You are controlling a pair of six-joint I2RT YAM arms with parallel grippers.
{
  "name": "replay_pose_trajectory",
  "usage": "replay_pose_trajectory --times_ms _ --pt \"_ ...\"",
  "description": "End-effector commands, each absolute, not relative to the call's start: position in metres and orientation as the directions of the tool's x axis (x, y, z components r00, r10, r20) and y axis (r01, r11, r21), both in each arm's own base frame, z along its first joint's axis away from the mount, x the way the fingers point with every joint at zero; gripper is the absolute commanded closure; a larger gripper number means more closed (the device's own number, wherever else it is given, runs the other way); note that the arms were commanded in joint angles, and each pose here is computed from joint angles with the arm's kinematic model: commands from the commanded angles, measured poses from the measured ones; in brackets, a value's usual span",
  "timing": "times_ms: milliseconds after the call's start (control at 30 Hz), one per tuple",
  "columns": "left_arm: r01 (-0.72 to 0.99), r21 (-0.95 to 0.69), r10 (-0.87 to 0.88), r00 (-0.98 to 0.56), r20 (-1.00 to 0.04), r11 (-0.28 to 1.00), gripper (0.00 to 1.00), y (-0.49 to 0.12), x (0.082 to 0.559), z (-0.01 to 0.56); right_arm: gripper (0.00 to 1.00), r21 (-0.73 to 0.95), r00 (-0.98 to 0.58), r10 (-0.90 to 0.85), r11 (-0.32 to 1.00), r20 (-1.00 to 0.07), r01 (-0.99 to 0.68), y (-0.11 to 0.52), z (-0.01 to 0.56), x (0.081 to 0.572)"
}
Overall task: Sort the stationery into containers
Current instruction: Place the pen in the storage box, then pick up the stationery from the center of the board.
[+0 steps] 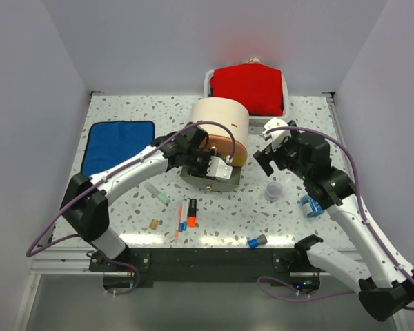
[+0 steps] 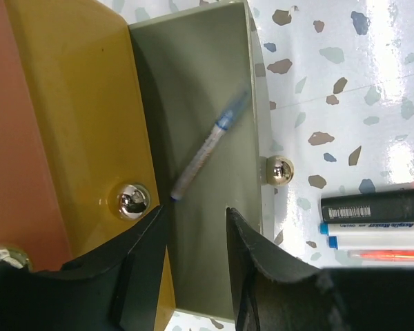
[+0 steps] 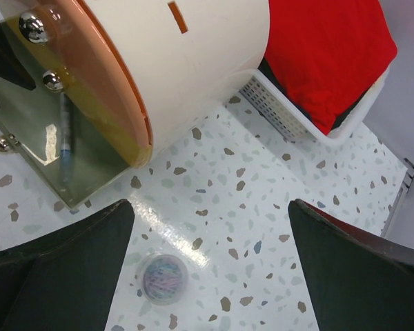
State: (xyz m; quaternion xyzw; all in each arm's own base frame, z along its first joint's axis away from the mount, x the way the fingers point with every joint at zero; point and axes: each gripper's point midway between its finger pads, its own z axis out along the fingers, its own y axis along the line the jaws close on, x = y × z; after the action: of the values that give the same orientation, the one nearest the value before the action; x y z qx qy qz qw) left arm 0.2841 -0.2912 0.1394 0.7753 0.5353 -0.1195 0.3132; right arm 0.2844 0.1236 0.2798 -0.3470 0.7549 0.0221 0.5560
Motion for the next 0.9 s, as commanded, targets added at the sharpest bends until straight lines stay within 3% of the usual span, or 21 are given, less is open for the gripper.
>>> replay_pose_trajectory --times_ms 0,133,233,267,433,500,600,667,867 --pt "0.875 0.463 0.687 0.422 -0.591 -0.139 0.56 -0.303 0.288 0.191 0.01 -0.344 -0.142 -0.477 0.78 -0.867 -0.522 0.118 0.285 0.283" --pt "0.866 0.496 0.669 0.331 -0.666 0.065 0.49 -0.292 0.291 0.259 0.01 -0.334 -0.159 -0.47 0.791 -0.868 -0.513 0.114 0.285 0.28" --pt "0.895 0.317 0.653 0.039 -0.756 0.313 0.45 -0.269 0.275 0.263 0.01 -0.323 -0.184 -0.463 0.804 -0.867 -0.5 0.109 0.279 0.278" --pt "0.878 0.207 0.618 -0.121 -0.776 0.432 0.44 -0.26 0.267 0.256 0.01 -0.315 -0.196 -0.461 0.805 -0.865 -0.503 0.11 0.274 0.277" --pt "0.636 -0.077 0.408 -0.579 -0.706 0.768 0.43 -0.198 0.251 0.198 0.01 -0.265 -0.229 -0.421 0.824 -0.877 -0.5 0.114 0.265 0.28" --pt "0.365 -0.12 0.223 -0.765 -0.604 0.923 0.43 -0.14 0.263 0.163 0.01 -0.267 -0.228 -0.422 0.825 -0.877 -0.499 0.114 0.267 0.282" --pt "0.083 -0.178 -0.006 -0.893 -0.45 0.98 0.41 -0.088 0.262 0.124 0.01 -0.278 -0.225 -0.434 0.819 -0.872 -0.503 0.114 0.272 0.282" --pt "0.014 -0.221 -0.08 -0.909 -0.41 0.975 0.39 -0.084 0.268 0.113 0.01 -0.279 -0.226 -0.437 0.817 -0.87 -0.505 0.114 0.274 0.282" --pt "-0.039 -0.242 -0.141 -0.896 -0.421 0.969 0.29 -0.091 0.304 0.107 0.01 -0.267 -0.251 -0.434 0.822 -0.865 -0.503 0.113 0.267 0.282"
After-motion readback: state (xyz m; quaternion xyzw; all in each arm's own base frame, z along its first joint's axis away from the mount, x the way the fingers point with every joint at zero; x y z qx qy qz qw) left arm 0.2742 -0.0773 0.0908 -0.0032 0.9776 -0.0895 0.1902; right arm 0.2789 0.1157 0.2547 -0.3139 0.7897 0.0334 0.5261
